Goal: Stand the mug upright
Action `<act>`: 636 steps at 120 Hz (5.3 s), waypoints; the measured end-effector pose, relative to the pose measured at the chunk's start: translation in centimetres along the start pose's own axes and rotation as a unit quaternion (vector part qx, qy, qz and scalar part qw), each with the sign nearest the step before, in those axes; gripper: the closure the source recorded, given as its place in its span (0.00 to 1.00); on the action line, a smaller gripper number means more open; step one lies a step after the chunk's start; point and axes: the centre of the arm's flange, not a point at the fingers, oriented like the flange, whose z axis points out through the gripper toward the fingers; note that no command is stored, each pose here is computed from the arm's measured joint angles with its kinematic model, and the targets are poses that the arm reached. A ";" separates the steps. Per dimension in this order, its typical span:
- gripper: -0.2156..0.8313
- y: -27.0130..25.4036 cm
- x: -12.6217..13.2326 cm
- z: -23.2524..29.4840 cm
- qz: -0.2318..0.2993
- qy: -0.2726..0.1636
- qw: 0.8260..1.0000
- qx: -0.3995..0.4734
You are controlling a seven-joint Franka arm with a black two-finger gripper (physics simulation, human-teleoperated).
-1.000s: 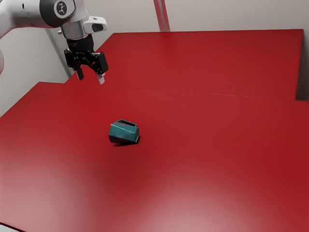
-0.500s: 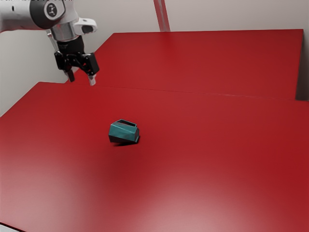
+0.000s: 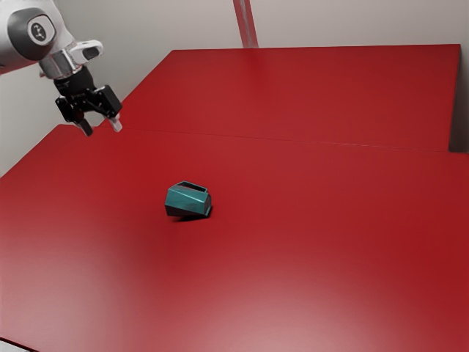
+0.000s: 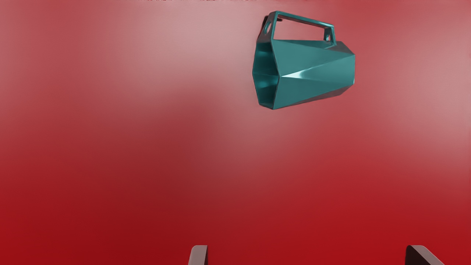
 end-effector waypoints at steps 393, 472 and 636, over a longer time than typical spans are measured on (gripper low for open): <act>0.30 -4.1 4.6 29.9 0.096 0.052 0.920 -0.376; 0.91 -3.5 5.5 28.5 0.114 0.062 0.919 -0.373; 0.96 11.4 -1.2 16.9 0.257 -0.008 0.966 -0.025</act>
